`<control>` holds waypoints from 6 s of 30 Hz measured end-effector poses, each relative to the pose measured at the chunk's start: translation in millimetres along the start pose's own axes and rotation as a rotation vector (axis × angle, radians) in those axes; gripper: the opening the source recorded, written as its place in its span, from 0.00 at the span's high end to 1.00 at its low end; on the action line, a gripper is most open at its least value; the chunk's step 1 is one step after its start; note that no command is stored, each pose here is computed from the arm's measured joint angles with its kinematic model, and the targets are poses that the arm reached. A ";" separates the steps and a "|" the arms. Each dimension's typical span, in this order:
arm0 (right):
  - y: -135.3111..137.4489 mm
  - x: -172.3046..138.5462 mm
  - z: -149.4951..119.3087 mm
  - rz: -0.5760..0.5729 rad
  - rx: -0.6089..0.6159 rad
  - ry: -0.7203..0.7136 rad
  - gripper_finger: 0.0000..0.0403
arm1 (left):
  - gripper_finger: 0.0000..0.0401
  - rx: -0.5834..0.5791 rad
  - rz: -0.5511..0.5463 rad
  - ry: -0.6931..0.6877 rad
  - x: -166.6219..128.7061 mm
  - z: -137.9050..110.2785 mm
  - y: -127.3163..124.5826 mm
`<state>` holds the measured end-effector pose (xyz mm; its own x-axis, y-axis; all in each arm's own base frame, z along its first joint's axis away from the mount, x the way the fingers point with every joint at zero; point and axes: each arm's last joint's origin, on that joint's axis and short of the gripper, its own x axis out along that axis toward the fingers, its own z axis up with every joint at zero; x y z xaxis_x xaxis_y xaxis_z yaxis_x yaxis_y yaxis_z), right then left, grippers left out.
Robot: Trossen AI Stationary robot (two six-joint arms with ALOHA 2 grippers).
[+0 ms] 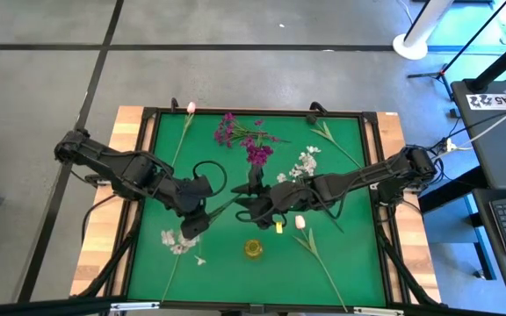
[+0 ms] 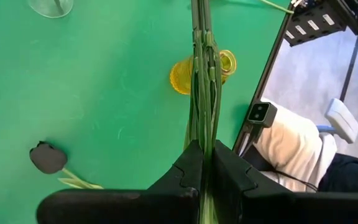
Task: Sort flowers into vase by color
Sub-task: Put the left white flowers into the yellow vase
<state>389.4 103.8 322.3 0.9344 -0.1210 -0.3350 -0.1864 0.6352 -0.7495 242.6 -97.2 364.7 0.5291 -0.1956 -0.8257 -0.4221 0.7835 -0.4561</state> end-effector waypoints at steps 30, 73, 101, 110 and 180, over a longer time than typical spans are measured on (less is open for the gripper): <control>4.7 -0.3 -0.3 0.092 0.031 -0.043 0.97 | 0.88 0.092 0.018 -0.015 0.0 1.2 1.4; -16.2 -111.8 1.4 0.123 0.526 -0.408 0.97 | 0.70 0.403 0.194 -0.707 -150.4 -58.5 -28.8; 91.4 -65.9 -65.8 0.003 0.852 -1.021 0.97 | 0.74 0.400 0.312 -0.777 13.8 -124.0 -12.1; 120.0 -22.7 -39.7 0.044 0.849 -1.007 0.97 | 0.78 0.367 0.197 -0.806 42.1 -132.8 -15.8; 192.8 37.1 -48.4 0.169 0.943 -0.737 0.63 | 0.78 0.297 0.126 -0.803 53.5 -121.9 -20.2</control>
<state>373.4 184.8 137.8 0.9254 0.2867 0.2477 -0.3157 0.9449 0.0861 189.7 -195.4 289.3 0.8982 0.2917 -0.3288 -0.3624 0.9148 -0.1786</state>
